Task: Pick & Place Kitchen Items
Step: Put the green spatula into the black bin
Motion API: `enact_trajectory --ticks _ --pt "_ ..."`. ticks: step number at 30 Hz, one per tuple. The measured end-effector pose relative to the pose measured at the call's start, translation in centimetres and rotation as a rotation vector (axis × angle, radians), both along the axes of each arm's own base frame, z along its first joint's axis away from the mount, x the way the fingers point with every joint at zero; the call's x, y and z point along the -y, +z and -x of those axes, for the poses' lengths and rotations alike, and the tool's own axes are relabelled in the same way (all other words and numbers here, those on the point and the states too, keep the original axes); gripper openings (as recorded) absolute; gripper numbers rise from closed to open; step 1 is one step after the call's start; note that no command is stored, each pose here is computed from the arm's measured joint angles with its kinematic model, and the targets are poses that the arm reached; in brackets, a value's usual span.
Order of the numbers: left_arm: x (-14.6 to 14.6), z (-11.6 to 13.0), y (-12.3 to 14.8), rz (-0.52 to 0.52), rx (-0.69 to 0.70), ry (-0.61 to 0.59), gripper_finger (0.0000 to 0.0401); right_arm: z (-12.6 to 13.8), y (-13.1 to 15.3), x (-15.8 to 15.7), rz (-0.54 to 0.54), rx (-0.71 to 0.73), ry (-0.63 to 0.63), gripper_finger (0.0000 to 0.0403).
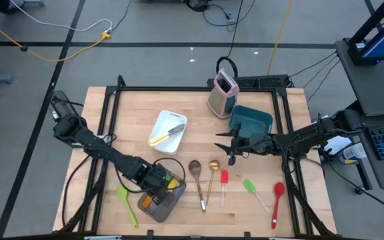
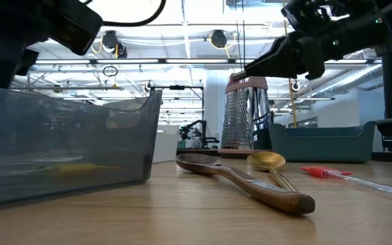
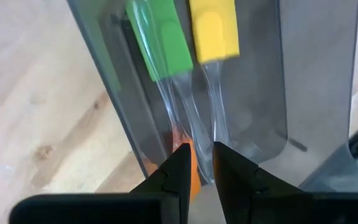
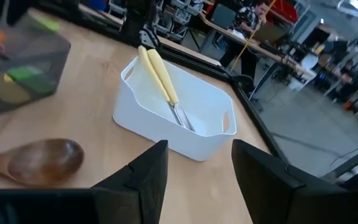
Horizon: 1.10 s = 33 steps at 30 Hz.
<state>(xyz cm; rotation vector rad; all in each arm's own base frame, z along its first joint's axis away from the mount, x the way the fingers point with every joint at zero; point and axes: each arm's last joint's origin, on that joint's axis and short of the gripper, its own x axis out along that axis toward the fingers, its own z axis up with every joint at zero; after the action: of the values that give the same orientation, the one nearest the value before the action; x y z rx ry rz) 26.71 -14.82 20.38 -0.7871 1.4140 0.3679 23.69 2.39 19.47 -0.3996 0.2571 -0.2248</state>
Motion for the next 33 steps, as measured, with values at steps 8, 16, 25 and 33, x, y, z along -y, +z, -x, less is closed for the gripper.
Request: enact_trajectory --ticks 8,16,25,33 --pt "-1.6 -0.9 0.2 0.008 0.005 0.028 0.0072 0.0 0.0 0.0 -0.112 0.031 -0.024 0.0171" --pt "-3.4 -2.5 1.5 0.013 0.067 0.038 0.0072 0.1 -0.6 -0.4 -0.314 0.012 0.010 0.0171" --pt "-5.1 -3.7 2.3 -0.121 0.195 -0.197 0.0072 0.6 -1.3 -2.4 -0.438 -0.102 0.208 0.0171" --pt "-6.4 -4.8 2.6 -0.151 0.291 -0.276 0.0072 1.2 -1.3 -4.8 -0.550 -0.118 0.272 0.0171"
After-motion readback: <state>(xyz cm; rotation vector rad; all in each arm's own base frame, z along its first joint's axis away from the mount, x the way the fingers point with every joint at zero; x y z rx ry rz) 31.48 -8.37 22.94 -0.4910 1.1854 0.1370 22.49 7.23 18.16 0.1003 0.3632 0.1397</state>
